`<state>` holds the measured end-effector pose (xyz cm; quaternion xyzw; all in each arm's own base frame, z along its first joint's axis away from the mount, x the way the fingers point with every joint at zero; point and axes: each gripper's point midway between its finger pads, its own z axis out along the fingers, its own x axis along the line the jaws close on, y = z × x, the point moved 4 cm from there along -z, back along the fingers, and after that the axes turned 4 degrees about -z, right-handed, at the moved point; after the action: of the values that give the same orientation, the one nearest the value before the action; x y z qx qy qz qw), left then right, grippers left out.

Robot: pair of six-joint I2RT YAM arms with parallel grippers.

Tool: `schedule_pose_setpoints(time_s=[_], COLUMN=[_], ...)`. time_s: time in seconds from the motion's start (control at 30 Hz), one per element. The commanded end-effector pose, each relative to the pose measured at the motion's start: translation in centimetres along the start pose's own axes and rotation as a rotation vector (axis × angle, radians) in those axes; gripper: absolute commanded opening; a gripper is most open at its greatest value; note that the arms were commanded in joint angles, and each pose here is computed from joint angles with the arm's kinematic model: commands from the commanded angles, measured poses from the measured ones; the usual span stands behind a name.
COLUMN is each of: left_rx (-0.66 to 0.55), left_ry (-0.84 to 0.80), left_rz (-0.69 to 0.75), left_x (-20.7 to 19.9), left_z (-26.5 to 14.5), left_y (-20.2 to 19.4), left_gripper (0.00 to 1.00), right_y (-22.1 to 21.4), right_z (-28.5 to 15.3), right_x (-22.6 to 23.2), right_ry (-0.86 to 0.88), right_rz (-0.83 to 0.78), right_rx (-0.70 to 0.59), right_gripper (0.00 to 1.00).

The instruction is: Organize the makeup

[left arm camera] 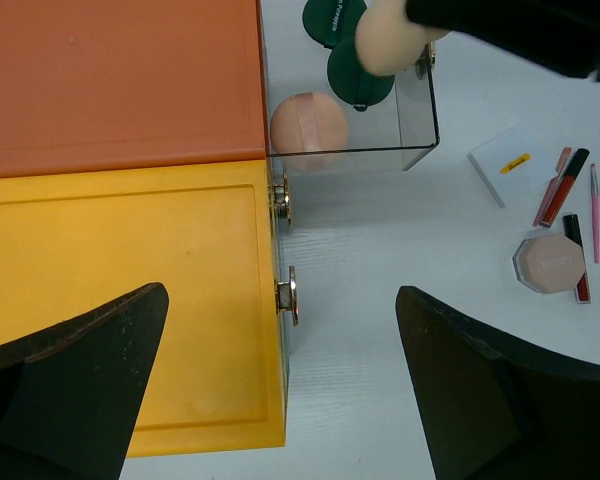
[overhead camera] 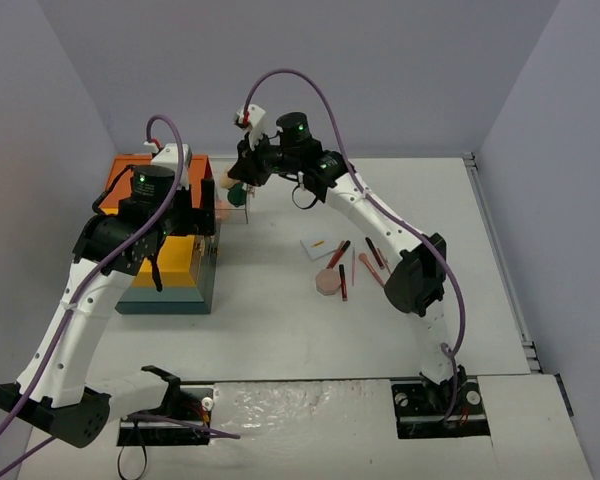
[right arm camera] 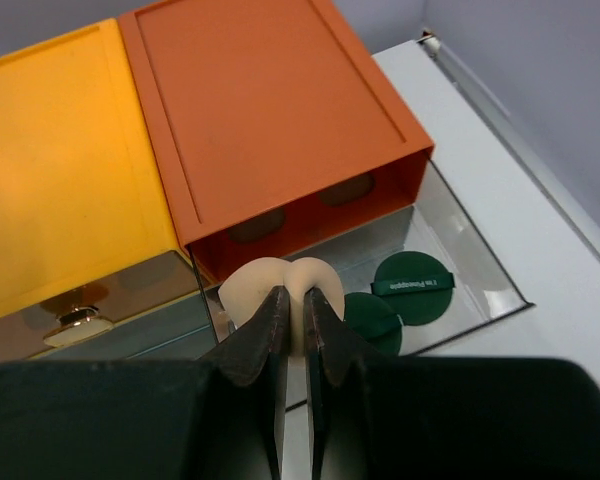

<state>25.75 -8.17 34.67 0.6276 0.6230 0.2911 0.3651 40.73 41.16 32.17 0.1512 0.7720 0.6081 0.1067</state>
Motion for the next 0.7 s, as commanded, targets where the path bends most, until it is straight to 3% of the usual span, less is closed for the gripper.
schedule_pose_setpoints(time_s=[0.0, 0.03, 0.17, 0.2, 0.27, 0.4, 0.47, 0.67], left_rx=[-0.076, -0.075, -0.065, -0.063, -0.066, -0.069, -0.062, -0.074], left_ry=[0.009, 0.010, -0.010, -0.022, -0.043, -0.083, -0.098, -0.183], left_rz=[-0.010, -0.010, -0.003, -0.003, -0.004, -0.007, -0.008, -0.019], left_x=[0.5, 0.5, 0.2, 0.0, -0.4, -1.3, -1.9, -4.8], left_z=[-2.0, -2.0, -1.8, -1.7, -1.5, -1.1, -0.6, 1.2], left_y=[1.8, 1.8, 1.7, 1.8, 2.1, 3.0, 3.6, 6.1], left_gripper=[0.97, 0.97, 0.97, 0.97, 0.97, 0.97, 0.97, 0.97], right_y=[4.4, 4.2, 4.2, 4.4, 4.9, 6.5, 5.4, 3.4], right_z=[0.9, 1.1, 1.8, 1.7, 1.2, -1.9, -3.9, -13.7], right_x=[2.1, 2.0, 1.4, 1.4, 0.9, -0.3, -2.0, -6.6], right_ry=[0.109, 0.104, 0.068, 0.057, 0.016, -0.085, -0.165, -0.535], right_rz=[-0.124, -0.122, -0.124, -0.123, -0.117, -0.109, -0.083, 0.020], right_rx=[-0.154, -0.152, -0.170, -0.173, -0.177, -0.191, -0.156, -0.101], right_gripper=[0.00, 0.02, 0.31, 0.43, 0.55, 0.72, 0.79, 0.98])
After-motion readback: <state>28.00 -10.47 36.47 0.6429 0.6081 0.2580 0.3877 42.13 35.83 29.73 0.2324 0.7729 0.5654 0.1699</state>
